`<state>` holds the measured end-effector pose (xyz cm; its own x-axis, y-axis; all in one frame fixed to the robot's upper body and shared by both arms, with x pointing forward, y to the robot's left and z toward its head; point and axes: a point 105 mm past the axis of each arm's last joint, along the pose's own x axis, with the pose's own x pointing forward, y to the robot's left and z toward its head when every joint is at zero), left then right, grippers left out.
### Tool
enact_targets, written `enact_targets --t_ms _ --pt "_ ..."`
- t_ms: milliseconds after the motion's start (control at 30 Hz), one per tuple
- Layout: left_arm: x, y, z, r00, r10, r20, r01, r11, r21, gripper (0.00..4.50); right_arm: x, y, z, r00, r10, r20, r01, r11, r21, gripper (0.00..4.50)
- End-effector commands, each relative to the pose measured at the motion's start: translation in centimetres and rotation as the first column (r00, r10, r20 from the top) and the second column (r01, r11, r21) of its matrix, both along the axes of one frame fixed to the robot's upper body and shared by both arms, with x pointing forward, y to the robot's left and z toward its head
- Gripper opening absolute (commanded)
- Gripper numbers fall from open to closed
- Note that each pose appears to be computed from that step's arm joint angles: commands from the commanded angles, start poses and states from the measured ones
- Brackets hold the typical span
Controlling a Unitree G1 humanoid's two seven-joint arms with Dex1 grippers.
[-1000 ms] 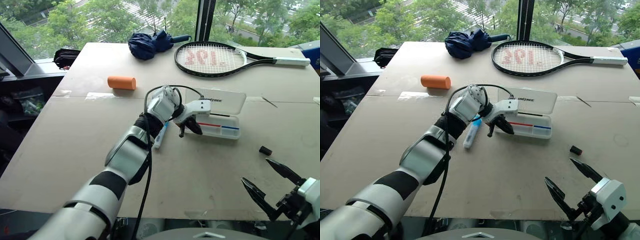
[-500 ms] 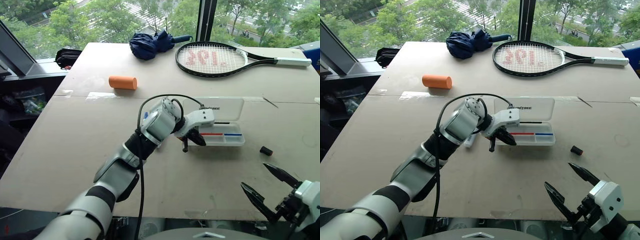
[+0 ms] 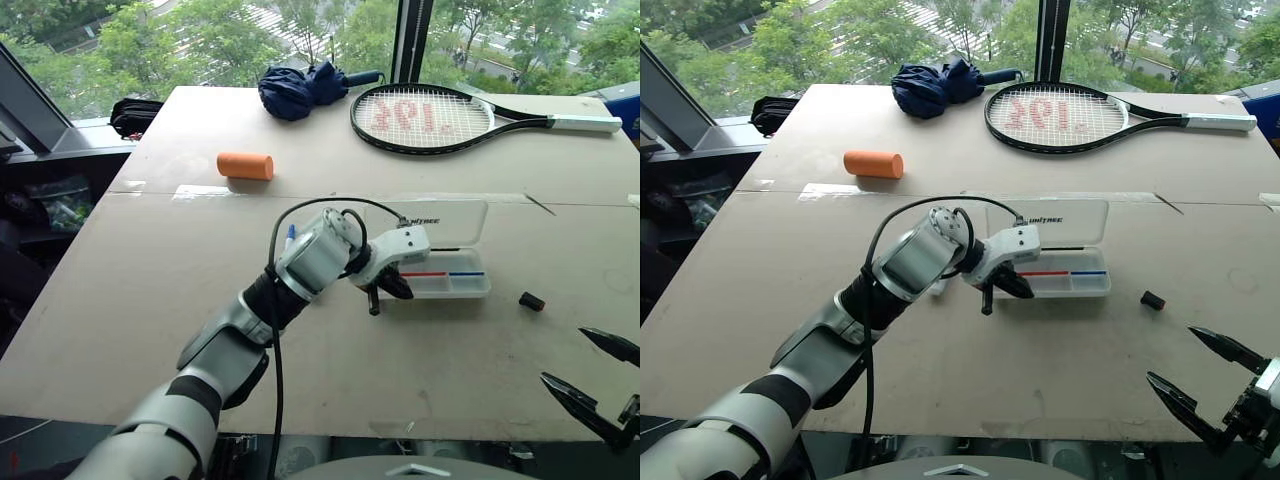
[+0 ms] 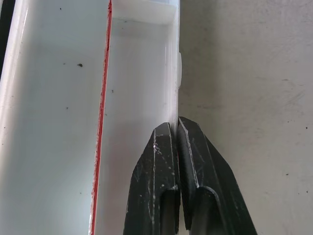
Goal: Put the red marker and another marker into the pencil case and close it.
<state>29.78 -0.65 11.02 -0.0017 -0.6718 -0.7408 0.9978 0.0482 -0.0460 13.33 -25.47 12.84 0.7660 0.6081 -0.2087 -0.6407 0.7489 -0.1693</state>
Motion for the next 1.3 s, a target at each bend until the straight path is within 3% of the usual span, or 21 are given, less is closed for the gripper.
enact_targets --t_ms 33,233,333,400,500,600,700,800,900,1000,1033,1133,1200,1300 --pt "-0.7 -0.4 0.0 1.0 -0.019 0.001 0.019 1.0 -0.009 0.08 0.2 -0.5 1.2 0.999 0.029 0.024 -0.029 1.0 -0.002 4.5" --pt "-0.9 -0.4 0.0 1.0 -0.012 -0.01 0.012 1.0 -0.016 0.08 0.9 -0.1 1.9 0.996 0.078 0.045 -0.078 0.997 0.01 4.5" --pt "-1.0 -0.4 0.3 1.0 -0.006 -0.001 0.006 1.0 -0.029 0.86 1.3 0.3 2.1 0.994 0.101 0.05 -0.102 0.995 0.014 4.5" --pt "-1.0 -0.3 0.8 1.0 0.007 0.002 -0.007 0.999 -0.047 1.82 1.4 0.5 2.3 0.993 0.106 0.052 -0.107 0.994 0.016 4.5" --pt "-1.4 -0.1 3.5 0.999 0.043 -0.028 -0.047 0.985 -0.165 3.31 1.6 0.8 2.4 0.992 0.115 0.055 -0.117 0.993 0.023 4.5" --pt "-1.5 0.2 7.0 0.992 0.105 -0.067 -0.121 0.932 -0.341 3.31 1.8 1.3 2.7 0.989 0.133 0.062 -0.135 0.99 0.034 4.5" --pt "0.3 2.1 11.3 0.961 0.277 -0.03 -0.245 0.79 -0.562 3.31 2.2 2.1 3.1 0.984 0.16 0.073 -0.164 0.985 0.049 4.5" --pt "2.7 6.4 14.6 0.845 0.534 0.003 -0.373 0.595 -0.712 3.31 2.8 3.0 3.4 0.978 0.19 0.08 -0.196 0.978 0.067 4.5" --pt "3.3 11.0 15.7 0.686 0.717 0.125 -0.414 0.526 -0.743 3.31 3.4 3.9 3.6 0.971 0.225 0.084 -0.232 0.969 0.083 4.5" --pt "4.3 16.4 17.1 0.368 0.898 0.241 -0.446 0.398 -0.801 3.31 4.1 4.3 3.9 0.965 0.248 0.089 -0.255 0.963 0.09 4.5" --pt "4.4 17.8 17.1 0.288 0.927 0.242 -0.457 0.355 -0.815 3.31 4.3 4.4 3.9 0.964 0.252 0.09 -0.26 0.961 0.09 4.5" --pt "4.3 19.8 15.2 0.221 0.931 0.292 -0.527 0.365 -0.767 3.31 4.8 4.5 4.0 0.959 0.27 0.09 -0.278 0.956 0.094 4.5" --pt "3.8 19.6 11.0 0.265 0.922 0.281 -0.653 0.386 -0.652 3.31 5.2 4.6 4.1 0.954 0.285 0.089 -0.292 0.952 0.091 4.5" --pt "1.5 18.2 4.9 0.322 0.937 0.133 -0.814 0.346 -0.467 3.31 5.5 4.5 4.3 0.949 0.304 0.088 -0.311 0.947 0.082 4.5"
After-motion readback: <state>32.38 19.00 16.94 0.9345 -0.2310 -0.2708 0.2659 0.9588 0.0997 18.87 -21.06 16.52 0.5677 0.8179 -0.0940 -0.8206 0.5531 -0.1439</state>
